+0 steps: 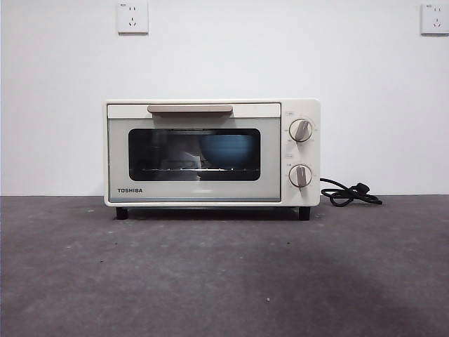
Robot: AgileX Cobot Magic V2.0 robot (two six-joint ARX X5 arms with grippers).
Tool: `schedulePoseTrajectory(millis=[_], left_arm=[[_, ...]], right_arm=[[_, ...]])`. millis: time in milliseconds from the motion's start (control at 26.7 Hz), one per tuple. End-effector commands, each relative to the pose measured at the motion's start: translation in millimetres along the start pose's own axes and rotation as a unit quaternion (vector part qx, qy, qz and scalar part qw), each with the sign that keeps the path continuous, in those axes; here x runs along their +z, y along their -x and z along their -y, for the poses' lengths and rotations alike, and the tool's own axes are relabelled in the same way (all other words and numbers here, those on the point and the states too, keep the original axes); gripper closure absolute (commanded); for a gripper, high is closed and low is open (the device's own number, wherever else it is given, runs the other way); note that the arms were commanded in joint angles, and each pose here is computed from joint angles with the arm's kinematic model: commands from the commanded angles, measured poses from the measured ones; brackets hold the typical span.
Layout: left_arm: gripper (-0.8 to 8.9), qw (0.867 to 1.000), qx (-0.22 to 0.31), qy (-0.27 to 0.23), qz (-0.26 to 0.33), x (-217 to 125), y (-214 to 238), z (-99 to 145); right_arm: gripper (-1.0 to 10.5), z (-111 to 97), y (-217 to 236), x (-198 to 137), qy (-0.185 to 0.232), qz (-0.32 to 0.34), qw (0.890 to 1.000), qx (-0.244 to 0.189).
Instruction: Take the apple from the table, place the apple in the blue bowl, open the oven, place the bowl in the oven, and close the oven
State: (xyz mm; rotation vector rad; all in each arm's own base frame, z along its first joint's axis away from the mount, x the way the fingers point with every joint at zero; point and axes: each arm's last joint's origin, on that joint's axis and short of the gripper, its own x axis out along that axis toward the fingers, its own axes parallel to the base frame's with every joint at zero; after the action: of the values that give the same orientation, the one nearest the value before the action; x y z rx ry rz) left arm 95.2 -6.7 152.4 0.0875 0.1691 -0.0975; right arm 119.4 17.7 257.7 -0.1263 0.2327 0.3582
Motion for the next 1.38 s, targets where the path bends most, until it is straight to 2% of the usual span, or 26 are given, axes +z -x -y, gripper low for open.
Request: schedulePoseTrajectory(millis=[37,112,262,486,710,823,972,1383], left_arm=[[8.17,1.0,-0.002,0.003,0.001,-2.5,-1.2,0.5],[8.17,1.0,-0.002,0.003,0.001,-2.5,-1.2,0.5],[8.17,1.0,-0.001,0.003,0.0,-2.5,-1.2,0.4],[8.17,1.0,-0.001,0.003,0.0,-2.5,-1.2,0.4],[8.17,1.0,-0.001,0.003,0.0,-2.5,-1.2,0.4],[8.17,1.0,-0.001,0.003,0.0,-2.5,-1.2,0.4],[8.17,1.0,-0.002,0.003,0.001,-2.4,-1.3,0.4],[8.17,1.0,-0.002,0.003,-0.002,-2.7,-1.6,0.4]], right_arm=[[9.5,-0.2,-4.2,-38.0,0.006,0.009,0.999,-0.039],[9.5,-1.0,-6.5,-66.4,0.004,0.0,0.997,-0.083],[9.5,-3.6,-9.0,-91.6,0.003,0.005,0.996,-0.094],[9.5,-6.2,-9.2,-108.6,0.005,0.016,0.995,-0.097],[9.5,-4.9,-3.7,-113.3,0.0,0.001,0.991,-0.131],[9.5,-3.9,-0.1,-110.7,0.003,0.022,0.989,-0.149],[9.5,-2.1,0.2,-111.9,-0.02,0.016,0.985,-0.172],[9.5,-0.5,0.8,-112.3,-0.026,0.014,0.982,-0.185]])
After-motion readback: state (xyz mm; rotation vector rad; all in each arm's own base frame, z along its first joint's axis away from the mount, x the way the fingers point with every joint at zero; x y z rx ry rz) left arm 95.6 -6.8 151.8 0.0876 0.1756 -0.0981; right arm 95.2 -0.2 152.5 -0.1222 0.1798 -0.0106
